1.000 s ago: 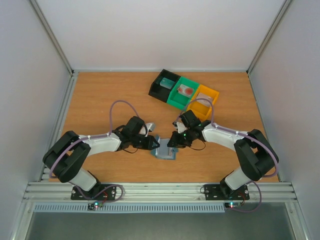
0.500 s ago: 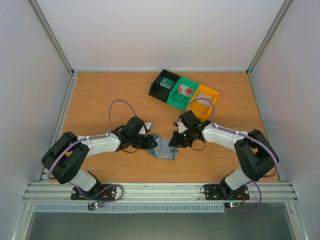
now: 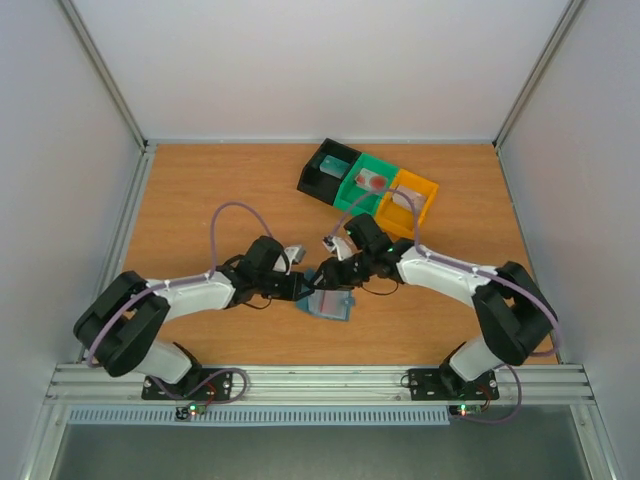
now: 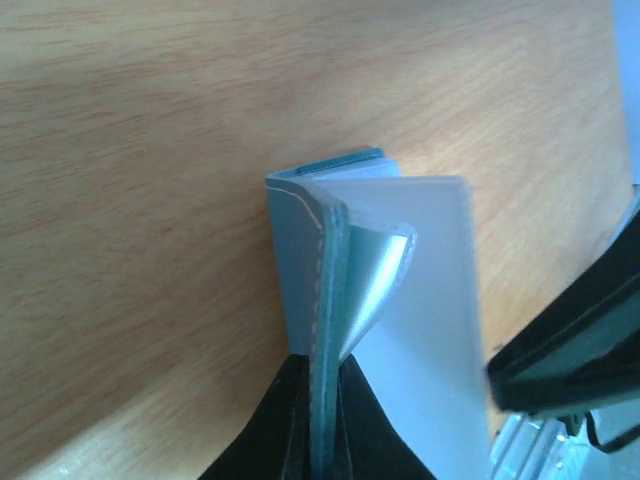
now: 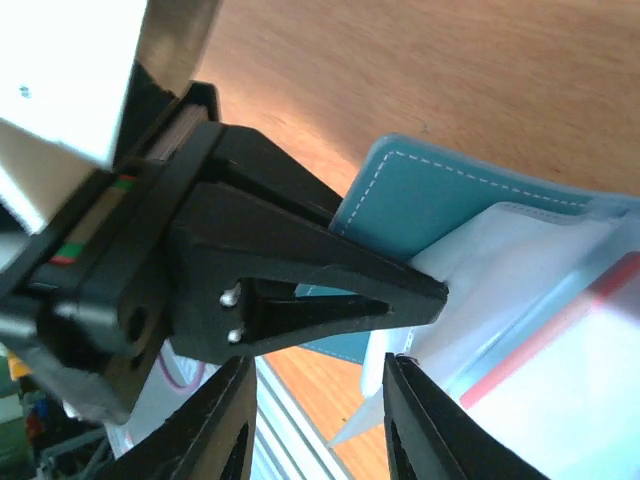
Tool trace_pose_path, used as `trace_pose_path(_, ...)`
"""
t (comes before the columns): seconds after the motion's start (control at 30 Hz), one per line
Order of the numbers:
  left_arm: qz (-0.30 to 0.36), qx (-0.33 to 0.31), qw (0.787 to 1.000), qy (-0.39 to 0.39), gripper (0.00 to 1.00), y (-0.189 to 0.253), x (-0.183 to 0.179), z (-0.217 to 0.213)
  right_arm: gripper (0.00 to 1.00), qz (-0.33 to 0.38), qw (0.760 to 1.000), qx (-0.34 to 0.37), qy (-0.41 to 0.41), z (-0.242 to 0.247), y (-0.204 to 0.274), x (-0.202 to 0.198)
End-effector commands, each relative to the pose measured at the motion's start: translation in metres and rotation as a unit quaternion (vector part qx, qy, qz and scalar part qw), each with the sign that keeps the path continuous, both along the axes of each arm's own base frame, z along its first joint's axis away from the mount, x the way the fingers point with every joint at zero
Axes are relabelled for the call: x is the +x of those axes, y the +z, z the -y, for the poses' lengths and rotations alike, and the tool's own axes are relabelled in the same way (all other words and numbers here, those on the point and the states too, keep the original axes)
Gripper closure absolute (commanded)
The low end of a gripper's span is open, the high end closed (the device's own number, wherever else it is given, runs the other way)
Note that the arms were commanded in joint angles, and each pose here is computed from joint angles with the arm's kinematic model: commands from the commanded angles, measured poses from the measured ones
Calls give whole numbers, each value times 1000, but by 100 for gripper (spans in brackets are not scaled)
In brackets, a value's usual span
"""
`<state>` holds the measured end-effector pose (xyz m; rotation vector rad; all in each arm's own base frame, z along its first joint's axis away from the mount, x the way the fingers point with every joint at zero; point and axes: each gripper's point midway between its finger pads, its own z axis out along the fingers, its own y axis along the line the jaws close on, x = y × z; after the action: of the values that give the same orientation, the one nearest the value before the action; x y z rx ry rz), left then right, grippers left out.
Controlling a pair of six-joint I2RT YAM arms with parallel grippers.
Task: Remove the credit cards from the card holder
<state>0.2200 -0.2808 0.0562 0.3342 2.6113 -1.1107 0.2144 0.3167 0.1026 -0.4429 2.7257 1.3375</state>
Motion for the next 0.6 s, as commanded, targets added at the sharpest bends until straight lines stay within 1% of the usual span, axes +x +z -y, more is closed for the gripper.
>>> trace_pose_path(0.0,63,-77,995,-3,100,40,6,8,60,87,996,-7,18,13,42,-1)
trace_pose_path(0.13,104,-123,987,2,100,67,3,2,47,163,986,-30,9,50,78,3)
trace_pose_path(0.23,170,-171,970,-30,100,106,-4,4,37,224,974,-29,-26,88,111,14)
trace_pose_path(0.33,275,-220,932,-82,100,157,-13,6,31,259,964,4,-55,115,141,18)
trace_pose_path(0.4,333,-241,905,-108,100,186,-18,3,28,274,959,29,-62,126,154,20)
trace_pose_path(0.47,367,-264,883,-123,100,213,-21,-3,25,282,957,51,-53,128,164,18)
trace_pose_path(0.5,380,-274,874,-129,100,225,-24,-6,22,287,955,63,-41,126,169,14)
trace_pose_path(0.53,394,-287,861,-145,100,238,-30,-9,8,291,953,78,-29,123,176,9)
trace_pose_path(0.57,409,-296,849,-156,100,250,-37,-11,2,297,950,96,-17,120,184,5)
